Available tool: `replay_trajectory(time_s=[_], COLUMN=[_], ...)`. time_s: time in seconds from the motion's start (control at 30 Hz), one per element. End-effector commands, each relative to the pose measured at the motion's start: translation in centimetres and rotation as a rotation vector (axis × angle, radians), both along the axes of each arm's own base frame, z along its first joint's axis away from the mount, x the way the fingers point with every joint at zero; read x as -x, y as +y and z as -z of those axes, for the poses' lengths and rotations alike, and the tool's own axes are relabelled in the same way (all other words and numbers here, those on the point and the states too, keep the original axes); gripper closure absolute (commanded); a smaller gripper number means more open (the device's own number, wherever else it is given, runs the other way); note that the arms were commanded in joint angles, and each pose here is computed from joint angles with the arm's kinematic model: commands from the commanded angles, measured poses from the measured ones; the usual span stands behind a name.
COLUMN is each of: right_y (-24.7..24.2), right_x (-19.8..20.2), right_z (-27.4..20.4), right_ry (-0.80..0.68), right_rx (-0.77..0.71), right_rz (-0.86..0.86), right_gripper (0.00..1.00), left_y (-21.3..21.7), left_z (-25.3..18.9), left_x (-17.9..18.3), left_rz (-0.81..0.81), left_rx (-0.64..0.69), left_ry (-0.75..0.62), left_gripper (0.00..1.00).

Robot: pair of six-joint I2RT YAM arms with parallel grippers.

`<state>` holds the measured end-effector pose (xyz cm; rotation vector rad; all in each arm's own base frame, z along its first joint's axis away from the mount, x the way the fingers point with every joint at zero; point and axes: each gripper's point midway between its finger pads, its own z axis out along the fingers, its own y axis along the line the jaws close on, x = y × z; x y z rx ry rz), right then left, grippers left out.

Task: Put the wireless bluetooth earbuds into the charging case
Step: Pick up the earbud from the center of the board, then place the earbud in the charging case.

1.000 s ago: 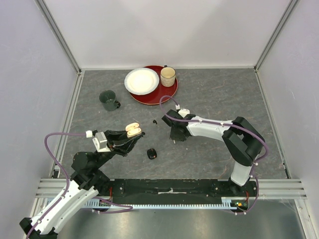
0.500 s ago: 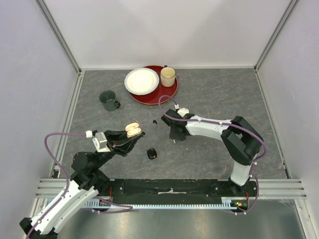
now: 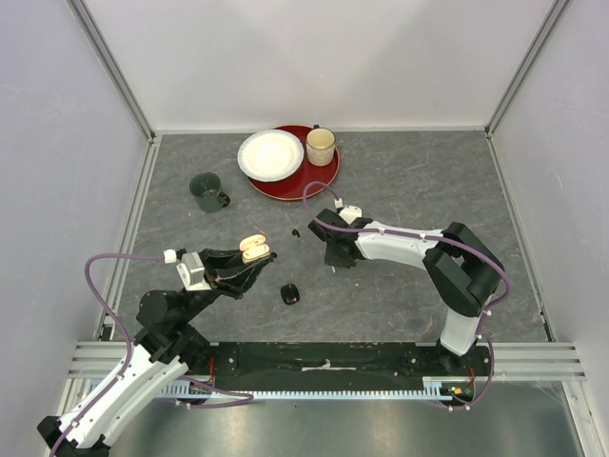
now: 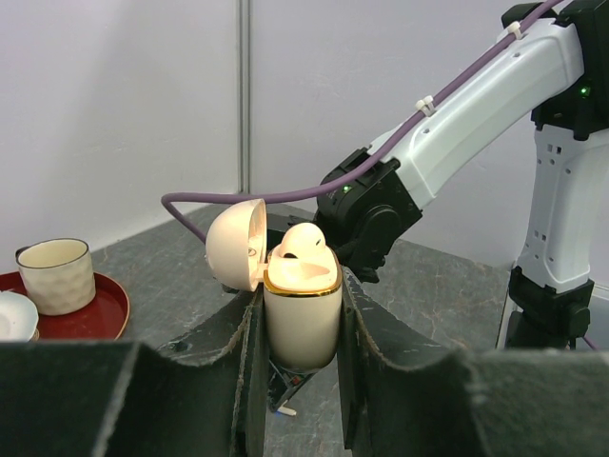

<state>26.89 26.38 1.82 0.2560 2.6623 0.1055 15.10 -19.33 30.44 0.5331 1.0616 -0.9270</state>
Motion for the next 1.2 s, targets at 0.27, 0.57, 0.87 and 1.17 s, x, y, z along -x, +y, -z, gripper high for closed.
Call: replay_trajectory(time_s=[0.27,0.57,0.87,1.17], right_y=[0.2,-0.3,1.3,4.5], right_x=[-1.8,-0.7,3.2,8.1], right_z=[-10.5,-23.2,-33.9,-39.4], right_ry=[-0.391,-0.778,-1.081,-1.261], right_rx=[-0.301,-0.621,-0.913,-1.052], right_rz=[0.118,0.144,-0.024,-0.300], right_gripper=[1.00,1.00,1.00,1.00], left_y=[0.2,-0.1,-0.5,-0.9], left_z=[-1.6,-1.7,-1.8,-1.5], left_x=[0.0,-0.3,-0.6,-0.8], left_rz=[-0.005,-0.001,0.011,0.019], left_rx=[0.042,0.060,0.069,0.059], left_ry=[-0.026,-0.016,-0.022,-0.027], left_gripper=[0.98,0.98,0.98,0.98])
